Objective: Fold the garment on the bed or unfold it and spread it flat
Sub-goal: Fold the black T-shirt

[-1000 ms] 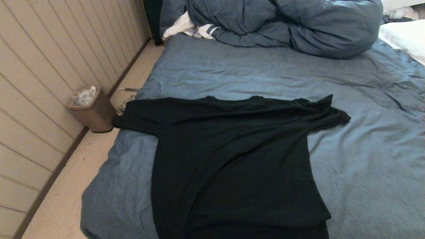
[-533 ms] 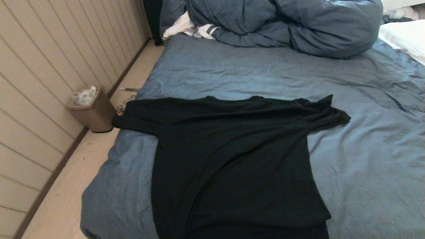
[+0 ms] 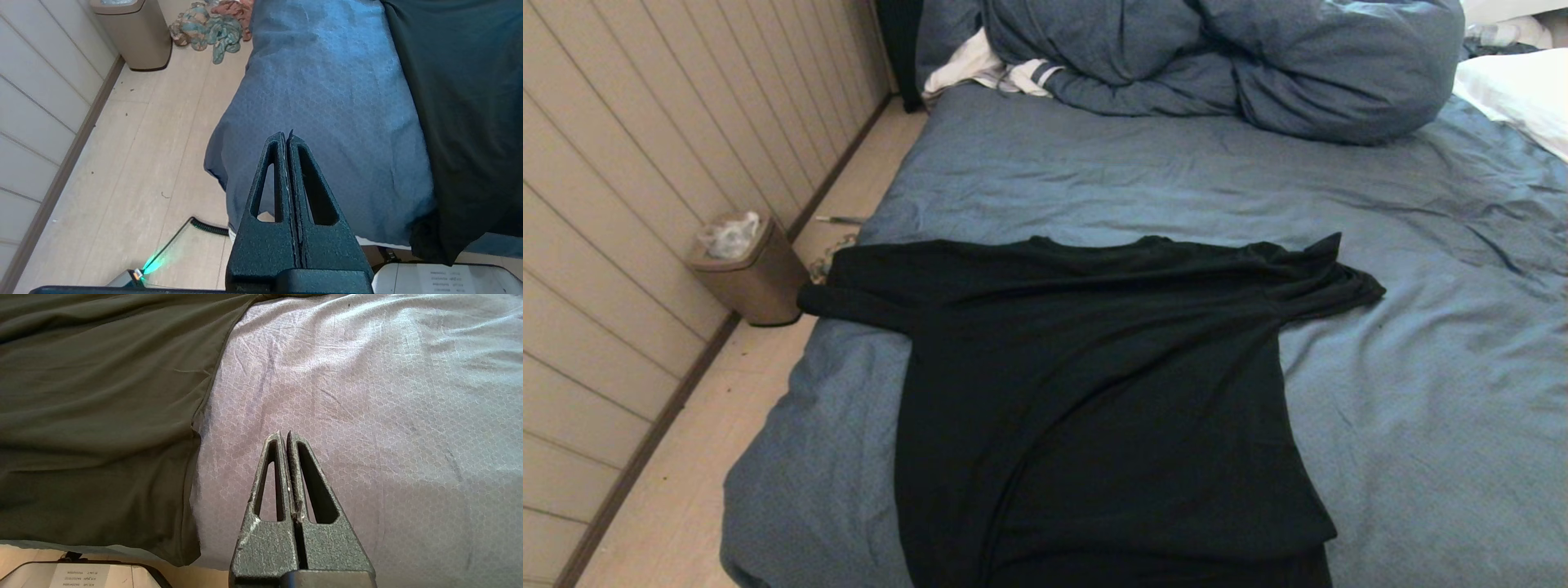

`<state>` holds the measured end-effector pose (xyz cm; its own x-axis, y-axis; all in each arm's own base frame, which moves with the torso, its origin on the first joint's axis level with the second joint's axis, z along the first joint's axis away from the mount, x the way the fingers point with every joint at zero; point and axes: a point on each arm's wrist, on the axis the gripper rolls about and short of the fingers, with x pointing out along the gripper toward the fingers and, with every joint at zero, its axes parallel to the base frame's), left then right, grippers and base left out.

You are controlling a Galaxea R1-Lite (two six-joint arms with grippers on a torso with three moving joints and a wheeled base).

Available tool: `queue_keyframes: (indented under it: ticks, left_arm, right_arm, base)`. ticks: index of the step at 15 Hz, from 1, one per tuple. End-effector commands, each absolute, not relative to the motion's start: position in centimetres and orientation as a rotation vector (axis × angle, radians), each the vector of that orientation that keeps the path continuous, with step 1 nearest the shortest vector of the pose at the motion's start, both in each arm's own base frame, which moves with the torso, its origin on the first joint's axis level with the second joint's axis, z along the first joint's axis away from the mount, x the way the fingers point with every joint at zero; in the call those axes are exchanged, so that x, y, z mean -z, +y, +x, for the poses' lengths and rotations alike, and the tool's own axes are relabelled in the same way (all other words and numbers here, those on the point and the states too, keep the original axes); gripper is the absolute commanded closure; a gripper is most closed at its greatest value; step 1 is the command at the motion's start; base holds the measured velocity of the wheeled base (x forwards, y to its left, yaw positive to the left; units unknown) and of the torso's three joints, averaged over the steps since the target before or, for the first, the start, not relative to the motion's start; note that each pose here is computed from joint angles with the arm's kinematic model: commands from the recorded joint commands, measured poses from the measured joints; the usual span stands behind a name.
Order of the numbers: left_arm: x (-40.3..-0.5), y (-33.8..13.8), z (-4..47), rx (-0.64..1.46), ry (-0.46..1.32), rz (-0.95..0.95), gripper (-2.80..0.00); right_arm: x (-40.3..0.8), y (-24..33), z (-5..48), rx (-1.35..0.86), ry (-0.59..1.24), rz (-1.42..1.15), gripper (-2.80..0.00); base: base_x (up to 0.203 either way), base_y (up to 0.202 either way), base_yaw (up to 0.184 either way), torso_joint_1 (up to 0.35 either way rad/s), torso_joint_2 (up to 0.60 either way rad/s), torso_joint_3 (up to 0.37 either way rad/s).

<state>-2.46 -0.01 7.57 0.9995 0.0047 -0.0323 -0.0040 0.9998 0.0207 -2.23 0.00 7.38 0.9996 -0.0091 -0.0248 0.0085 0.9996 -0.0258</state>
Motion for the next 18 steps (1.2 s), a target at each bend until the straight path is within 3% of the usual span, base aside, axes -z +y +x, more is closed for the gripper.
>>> queue_keyframes:
  ticks: [1,15,18]
  left_arm:
    - [-7.6,0.0,-2.5,-0.006,0.032,0.02,0.0]
    - [-7.9,0.0,-2.5,-0.01,0.032,0.025,0.0]
    - [-11.5,0.0,-2.0,0.0,0.064,0.022,0.0]
  right_arm:
    - [-7.4,0.0,-2.2,0.009,0.026,-0.026,0.0]
    - [-7.7,0.0,-2.4,-0.003,0.039,-0.036,0.0]
    - [-11.8,0.2,-3.2,-0.061,0.091,-0.016,0.0]
  base:
    - [0.0,0.0,0.0,0.0,0.0,0.0]
    - [0.0,0.0,0.0,0.0,0.0,0.0]
    - [0.0,0.0,0.0,0.0,0.0,0.0]
